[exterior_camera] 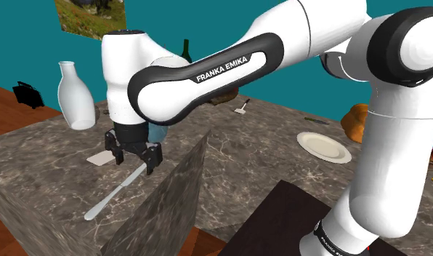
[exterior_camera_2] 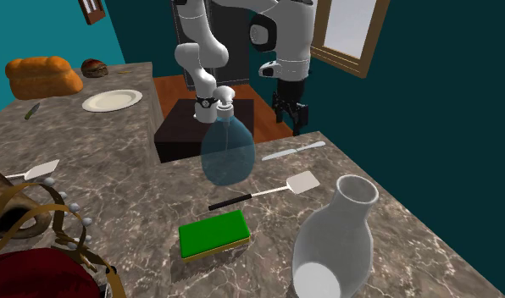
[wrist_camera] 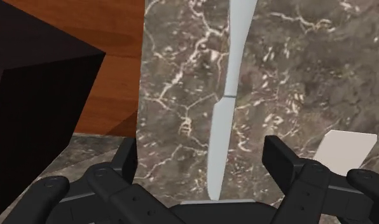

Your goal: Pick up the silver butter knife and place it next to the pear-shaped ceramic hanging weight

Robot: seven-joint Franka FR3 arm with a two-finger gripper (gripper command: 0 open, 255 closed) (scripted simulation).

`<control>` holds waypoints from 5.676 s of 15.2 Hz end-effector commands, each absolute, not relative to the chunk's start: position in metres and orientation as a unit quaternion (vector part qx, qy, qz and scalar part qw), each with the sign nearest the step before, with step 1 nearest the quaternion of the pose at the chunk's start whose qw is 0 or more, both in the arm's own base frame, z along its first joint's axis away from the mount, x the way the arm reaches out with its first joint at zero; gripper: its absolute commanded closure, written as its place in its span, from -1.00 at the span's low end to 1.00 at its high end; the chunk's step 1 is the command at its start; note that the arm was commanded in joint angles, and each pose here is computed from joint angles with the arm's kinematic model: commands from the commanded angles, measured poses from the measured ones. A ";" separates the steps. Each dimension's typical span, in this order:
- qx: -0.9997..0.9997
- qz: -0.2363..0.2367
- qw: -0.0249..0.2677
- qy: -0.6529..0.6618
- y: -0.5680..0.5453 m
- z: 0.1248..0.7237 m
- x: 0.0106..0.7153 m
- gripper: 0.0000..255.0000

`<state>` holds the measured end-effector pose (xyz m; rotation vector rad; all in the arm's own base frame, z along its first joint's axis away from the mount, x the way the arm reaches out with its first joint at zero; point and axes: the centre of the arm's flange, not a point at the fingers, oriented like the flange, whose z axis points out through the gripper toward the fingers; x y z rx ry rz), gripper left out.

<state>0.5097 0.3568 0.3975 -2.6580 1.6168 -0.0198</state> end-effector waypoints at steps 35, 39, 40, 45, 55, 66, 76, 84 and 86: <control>-0.835 -0.005 0.012 0.549 0.377 0.382 0.536 1.00; -0.835 -0.005 0.012 0.549 0.377 0.403 0.536 1.00; -0.835 -0.005 0.012 0.549 0.377 0.409 0.536 1.00; -0.835 -0.005 0.012 0.549 0.377 0.435 0.536 1.00; -0.835 -0.005 0.012 0.549 0.377 0.488 0.536 1.00; -0.835 -0.005 0.012 0.549 0.377 0.546 0.536 1.00; -0.835 -0.005 0.012 0.549 0.377 0.599 0.536 1.00; -0.835 -0.005 0.012 0.549 0.298 0.605 0.546 1.00; -0.835 -0.005 0.012 0.549 0.272 0.605 0.549 1.00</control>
